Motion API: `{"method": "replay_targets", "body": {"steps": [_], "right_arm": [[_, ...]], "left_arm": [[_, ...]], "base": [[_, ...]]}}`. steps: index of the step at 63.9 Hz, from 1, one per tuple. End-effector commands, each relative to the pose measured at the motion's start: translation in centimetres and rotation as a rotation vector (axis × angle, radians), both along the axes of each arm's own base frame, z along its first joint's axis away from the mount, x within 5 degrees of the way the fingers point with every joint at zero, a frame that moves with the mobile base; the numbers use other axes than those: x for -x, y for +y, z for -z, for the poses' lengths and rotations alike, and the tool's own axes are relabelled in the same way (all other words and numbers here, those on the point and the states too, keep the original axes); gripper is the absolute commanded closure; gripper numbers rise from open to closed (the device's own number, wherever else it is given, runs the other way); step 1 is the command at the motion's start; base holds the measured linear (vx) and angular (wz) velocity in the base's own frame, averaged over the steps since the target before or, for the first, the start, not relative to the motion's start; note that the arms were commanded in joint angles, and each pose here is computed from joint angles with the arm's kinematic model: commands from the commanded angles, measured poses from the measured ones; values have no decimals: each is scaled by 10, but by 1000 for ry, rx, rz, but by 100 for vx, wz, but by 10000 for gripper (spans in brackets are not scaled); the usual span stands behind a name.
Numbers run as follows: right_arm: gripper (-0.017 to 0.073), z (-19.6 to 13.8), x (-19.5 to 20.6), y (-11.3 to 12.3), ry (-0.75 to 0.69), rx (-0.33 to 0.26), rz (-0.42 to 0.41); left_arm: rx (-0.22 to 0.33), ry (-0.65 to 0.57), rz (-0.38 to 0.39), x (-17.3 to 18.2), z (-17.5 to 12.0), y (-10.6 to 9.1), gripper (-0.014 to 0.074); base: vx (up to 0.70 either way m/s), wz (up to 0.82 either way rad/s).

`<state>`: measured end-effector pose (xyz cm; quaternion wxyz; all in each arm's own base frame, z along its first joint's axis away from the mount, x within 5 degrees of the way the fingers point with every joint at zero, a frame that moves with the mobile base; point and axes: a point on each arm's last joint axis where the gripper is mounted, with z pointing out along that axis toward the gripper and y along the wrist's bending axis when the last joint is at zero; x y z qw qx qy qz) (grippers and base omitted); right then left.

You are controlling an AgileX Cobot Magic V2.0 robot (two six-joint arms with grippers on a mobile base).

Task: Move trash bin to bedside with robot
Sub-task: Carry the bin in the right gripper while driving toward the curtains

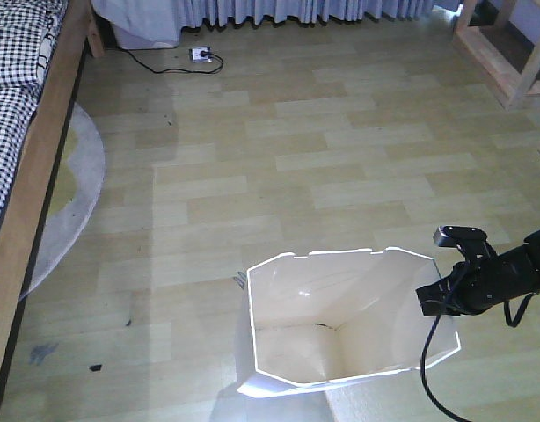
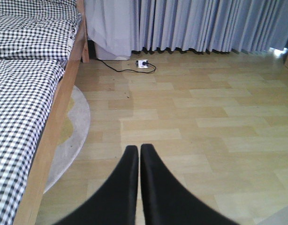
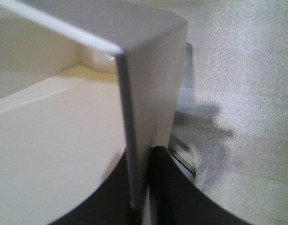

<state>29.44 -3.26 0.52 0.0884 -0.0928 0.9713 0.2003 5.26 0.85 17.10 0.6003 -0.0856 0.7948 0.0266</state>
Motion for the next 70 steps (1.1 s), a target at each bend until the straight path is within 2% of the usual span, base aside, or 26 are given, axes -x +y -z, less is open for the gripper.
{"method": "replay_targets", "body": {"steps": [1,70], "right_arm": [[566,-30,-8,12,-47,-172,5],[566,-30,-8,12,-47,-171,5]], "left_arm": [[-4,-77,4,-1,-5,0,600],[-4,-77,4,-1,-5,0,600]], "base": [[29,11],[27,9]]}}
